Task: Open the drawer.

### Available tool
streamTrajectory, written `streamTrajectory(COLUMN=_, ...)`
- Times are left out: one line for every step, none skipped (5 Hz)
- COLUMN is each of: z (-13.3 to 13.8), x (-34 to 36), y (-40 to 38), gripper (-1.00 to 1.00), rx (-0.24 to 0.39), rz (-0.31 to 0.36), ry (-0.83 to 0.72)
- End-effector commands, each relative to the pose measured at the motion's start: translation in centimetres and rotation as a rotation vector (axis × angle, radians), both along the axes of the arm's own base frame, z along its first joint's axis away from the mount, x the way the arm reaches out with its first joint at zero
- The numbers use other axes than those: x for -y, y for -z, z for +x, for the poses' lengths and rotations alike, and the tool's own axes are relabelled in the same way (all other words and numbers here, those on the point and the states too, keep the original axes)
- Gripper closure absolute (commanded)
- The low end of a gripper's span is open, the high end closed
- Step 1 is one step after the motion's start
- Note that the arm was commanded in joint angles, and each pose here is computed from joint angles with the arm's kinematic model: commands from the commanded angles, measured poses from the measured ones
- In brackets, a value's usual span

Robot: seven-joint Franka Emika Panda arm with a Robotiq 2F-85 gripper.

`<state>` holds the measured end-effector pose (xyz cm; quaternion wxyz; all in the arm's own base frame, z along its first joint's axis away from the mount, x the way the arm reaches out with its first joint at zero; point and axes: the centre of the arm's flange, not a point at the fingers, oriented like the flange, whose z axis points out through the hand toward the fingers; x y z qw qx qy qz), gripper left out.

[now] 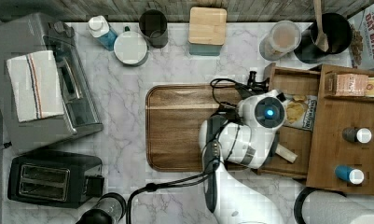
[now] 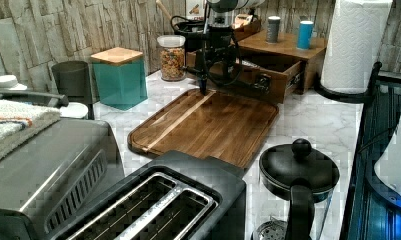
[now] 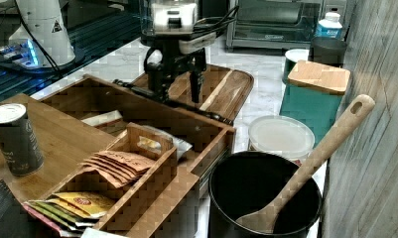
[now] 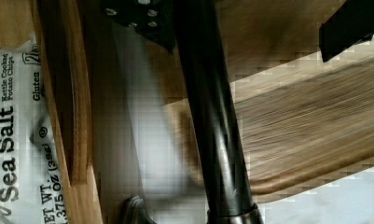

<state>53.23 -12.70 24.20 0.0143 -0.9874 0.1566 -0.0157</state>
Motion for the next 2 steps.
streamTrajectory(z=0.98, x=-23.09, y=-1.12, gripper=-1.00, rx=-0.022, rz=0.062, ry=-0.167)
streamTrajectory(z=0.85, x=-23.74, y=-1.84, gripper=-1.00, rx=-0.016, rz=0.056, ry=-0.181)
